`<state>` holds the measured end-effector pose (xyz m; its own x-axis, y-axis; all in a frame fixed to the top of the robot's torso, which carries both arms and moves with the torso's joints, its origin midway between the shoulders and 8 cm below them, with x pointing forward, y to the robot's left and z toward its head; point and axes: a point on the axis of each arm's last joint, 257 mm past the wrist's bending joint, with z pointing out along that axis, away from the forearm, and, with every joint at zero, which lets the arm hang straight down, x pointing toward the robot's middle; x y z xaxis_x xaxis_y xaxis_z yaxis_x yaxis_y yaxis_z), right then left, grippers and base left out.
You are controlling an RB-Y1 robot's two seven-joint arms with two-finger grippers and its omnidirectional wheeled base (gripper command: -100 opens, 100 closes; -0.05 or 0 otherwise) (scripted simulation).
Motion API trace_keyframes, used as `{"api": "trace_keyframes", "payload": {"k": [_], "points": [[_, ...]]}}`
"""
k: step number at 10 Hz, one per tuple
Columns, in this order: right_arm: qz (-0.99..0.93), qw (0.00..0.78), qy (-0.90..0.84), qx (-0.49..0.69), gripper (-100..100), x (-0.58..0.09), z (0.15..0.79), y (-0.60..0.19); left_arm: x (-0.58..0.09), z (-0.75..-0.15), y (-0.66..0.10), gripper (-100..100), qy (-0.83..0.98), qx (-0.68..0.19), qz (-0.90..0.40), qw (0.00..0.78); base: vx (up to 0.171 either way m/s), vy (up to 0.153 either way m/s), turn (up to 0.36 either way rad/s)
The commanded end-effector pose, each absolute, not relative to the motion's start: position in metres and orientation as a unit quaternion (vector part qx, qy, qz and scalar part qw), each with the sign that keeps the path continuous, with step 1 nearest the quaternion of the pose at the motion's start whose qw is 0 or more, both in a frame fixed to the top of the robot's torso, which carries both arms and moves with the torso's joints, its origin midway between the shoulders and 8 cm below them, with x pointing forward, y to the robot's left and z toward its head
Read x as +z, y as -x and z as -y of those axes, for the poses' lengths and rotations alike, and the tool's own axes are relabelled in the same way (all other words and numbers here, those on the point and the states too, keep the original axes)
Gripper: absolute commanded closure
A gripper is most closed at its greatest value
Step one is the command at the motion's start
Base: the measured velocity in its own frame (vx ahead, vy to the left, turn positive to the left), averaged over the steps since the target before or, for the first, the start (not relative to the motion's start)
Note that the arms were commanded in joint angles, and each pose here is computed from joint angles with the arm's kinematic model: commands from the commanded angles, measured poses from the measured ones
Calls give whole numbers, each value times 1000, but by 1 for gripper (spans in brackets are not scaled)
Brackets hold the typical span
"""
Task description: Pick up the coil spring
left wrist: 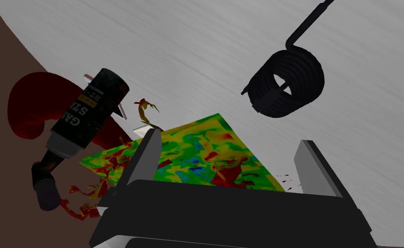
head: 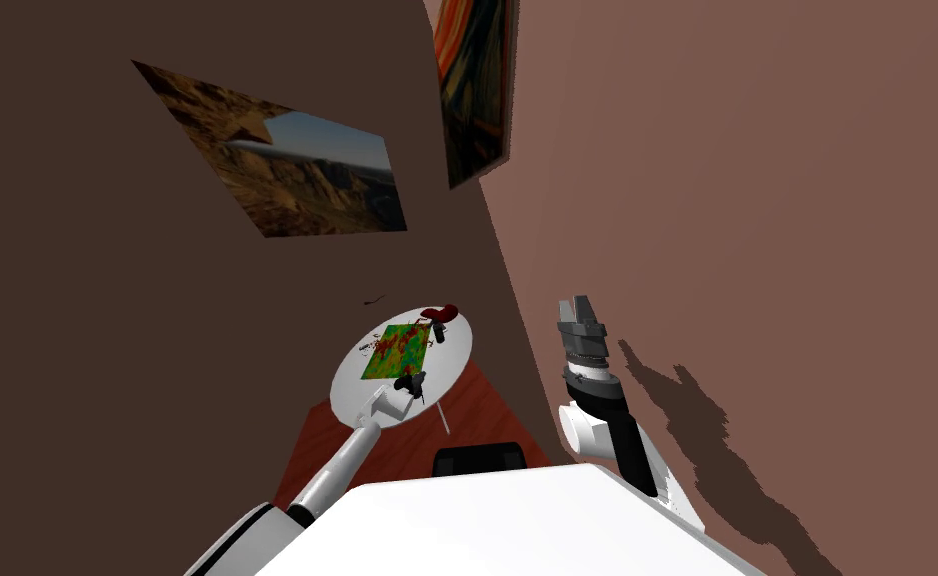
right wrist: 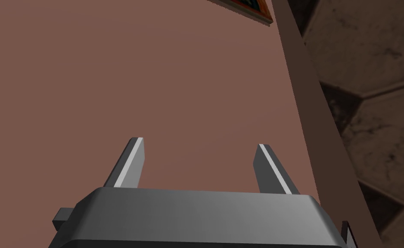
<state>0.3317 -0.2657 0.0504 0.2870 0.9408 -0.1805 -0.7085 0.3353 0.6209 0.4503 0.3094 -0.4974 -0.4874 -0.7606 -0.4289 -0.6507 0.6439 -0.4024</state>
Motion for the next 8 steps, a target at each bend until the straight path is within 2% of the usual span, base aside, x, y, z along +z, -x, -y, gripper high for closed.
{"api": "trace_keyframes", "payload": {"k": [1, 3, 5, 8], "points": [[-267, 772, -217, 534, 0, 50, 266, -332, -515, -317, -431, -100, 413, -65, -867, 269, 26, 74, -165], [-267, 772, -217, 534, 0, 50, 266, -332, -525, -321, -421, -100, 414, -50, -872, 256, 25, 49, -104], [-267, 772, -217, 534, 0, 50, 266, -332, -549, -330, -391, -100, 414, -13, -883, 221, 35, 22, -223], [-267, 772, -217, 534, 0, 50, 266, -332, -550, -329, -389, -100, 415, -11, -883, 218, 19, 4, -24]]}}
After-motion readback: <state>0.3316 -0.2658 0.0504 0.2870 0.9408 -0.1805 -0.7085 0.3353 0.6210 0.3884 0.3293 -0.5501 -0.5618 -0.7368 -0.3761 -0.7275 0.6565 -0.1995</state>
